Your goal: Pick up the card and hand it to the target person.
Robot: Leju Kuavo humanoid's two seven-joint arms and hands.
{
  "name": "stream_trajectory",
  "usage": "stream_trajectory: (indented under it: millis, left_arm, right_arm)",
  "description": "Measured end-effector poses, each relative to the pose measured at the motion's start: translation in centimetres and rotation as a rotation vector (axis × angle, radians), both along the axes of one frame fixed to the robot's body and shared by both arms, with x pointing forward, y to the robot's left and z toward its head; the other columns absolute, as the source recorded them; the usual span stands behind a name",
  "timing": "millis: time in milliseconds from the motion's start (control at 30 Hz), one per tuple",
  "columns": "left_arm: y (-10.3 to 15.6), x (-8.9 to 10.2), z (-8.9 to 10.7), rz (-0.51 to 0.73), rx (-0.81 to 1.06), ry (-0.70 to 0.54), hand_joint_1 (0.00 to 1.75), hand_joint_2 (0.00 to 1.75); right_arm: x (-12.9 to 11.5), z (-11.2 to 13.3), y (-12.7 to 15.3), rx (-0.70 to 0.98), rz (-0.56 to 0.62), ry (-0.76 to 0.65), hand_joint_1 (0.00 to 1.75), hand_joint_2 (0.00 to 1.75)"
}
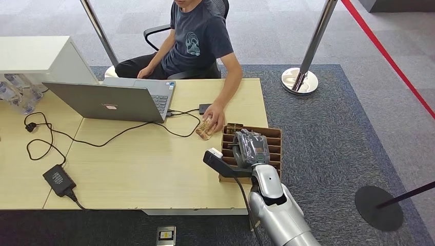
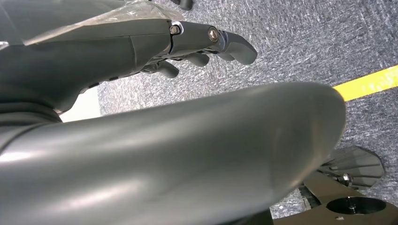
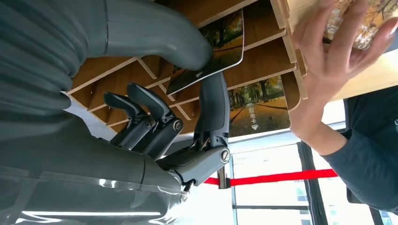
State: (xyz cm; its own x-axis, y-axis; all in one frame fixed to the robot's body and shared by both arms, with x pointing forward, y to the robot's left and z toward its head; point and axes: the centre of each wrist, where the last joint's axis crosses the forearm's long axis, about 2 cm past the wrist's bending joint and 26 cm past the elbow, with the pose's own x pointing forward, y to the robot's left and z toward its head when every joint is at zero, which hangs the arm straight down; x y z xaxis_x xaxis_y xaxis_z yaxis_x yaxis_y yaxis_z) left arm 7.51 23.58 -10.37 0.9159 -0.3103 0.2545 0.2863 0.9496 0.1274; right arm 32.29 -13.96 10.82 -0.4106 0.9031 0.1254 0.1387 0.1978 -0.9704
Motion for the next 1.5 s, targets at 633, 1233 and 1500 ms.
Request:
stream_trajectory:
  millis: [633, 1233, 1500]
  left_arm:
    - [0.0, 0.0, 0.0, 0.003, 0.001, 0.001, 0.0, 0.0]
    - [-0.1, 0.1, 0.0, 0.006, -0.007, -0.002, 0.0, 0.0]
    - [-0.3, 0.1, 0.0, 0.016, -0.011, -0.005, 0.0, 0.0]
  right_arm:
    - [-0.6, 0.2, -0.2, 0.008, 0.006, -0.016, 1.75, 1.75]
    - [-0.9, 2.1, -0.8, 0.024, 0.01, -0.107, 1.75, 1.75]
    - [-0.9, 2.8, -0.8, 0.029, 0.014, -0.132, 1.75, 1.75]
